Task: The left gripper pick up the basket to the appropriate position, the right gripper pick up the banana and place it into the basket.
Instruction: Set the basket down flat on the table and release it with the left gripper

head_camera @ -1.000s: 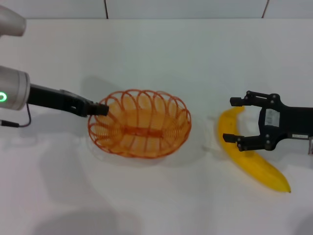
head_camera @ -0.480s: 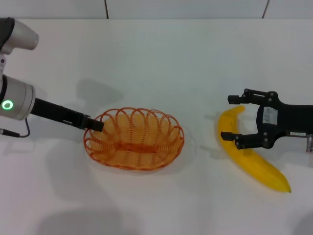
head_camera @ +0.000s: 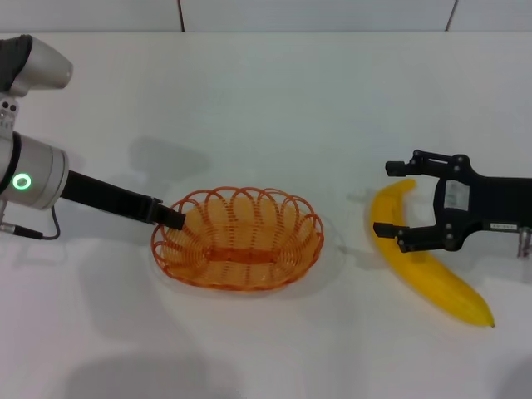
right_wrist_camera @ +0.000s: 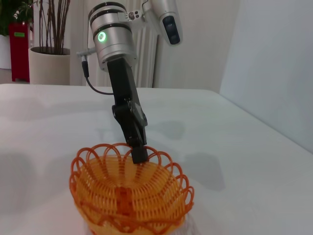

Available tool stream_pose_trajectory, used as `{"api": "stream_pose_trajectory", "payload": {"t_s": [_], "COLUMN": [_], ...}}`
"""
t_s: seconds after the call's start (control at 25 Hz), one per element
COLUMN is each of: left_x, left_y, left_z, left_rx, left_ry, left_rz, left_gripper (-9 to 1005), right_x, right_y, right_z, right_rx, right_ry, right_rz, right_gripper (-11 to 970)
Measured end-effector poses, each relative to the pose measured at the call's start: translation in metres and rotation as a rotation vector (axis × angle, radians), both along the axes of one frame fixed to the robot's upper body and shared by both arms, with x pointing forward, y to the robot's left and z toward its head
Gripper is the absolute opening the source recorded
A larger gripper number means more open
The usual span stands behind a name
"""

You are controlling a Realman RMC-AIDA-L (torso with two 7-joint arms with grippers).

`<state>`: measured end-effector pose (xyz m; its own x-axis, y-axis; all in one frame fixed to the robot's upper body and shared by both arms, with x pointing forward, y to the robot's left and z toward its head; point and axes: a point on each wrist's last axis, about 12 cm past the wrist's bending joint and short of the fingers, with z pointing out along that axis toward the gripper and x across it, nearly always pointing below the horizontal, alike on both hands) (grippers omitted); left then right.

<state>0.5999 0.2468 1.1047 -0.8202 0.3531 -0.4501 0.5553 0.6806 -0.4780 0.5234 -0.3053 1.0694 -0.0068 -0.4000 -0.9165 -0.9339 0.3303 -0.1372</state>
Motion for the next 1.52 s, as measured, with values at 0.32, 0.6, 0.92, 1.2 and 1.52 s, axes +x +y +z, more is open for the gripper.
{"api": "stream_pose_trajectory", "payload": {"t_s": [0.32,0.6,0.92,1.2,1.52], "left_x": [0.0002,-0.0002,-0.0011,-0.0034,-0.0062], "left_y": [0.001,0.0013,0.0009,-0.001,-0.0024], "left_z": [0.0002,0.0001,-0.0004,0.0,0.0002], "left_rx": [-0.008,-0.018,-0.016,-0.02,-0.025], "left_ry": [0.0,-0.001,0.002,0.011,0.018], "left_rz": [0.009,0.015,0.008,-0.019,-0.049], "left_gripper": [145,182,225,296,372], "right_x": [0.0012,0.0006,0.0007,0.0007,0.0002], "right_y": [0.0023,0.0027,0.0027,0.0027,0.0023], "right_z": [0.0001,-0.0007,-0.0006,-0.0006,-0.0009], "right_rx": [0.005,0.008,0.007,0.008,0.008], "right_ry": [0.002,0.005,0.004,0.005,0.006], "right_rz": [0.006,0.006,0.006,0.006,0.005], "right_gripper": [893,893,894,894,894]}}
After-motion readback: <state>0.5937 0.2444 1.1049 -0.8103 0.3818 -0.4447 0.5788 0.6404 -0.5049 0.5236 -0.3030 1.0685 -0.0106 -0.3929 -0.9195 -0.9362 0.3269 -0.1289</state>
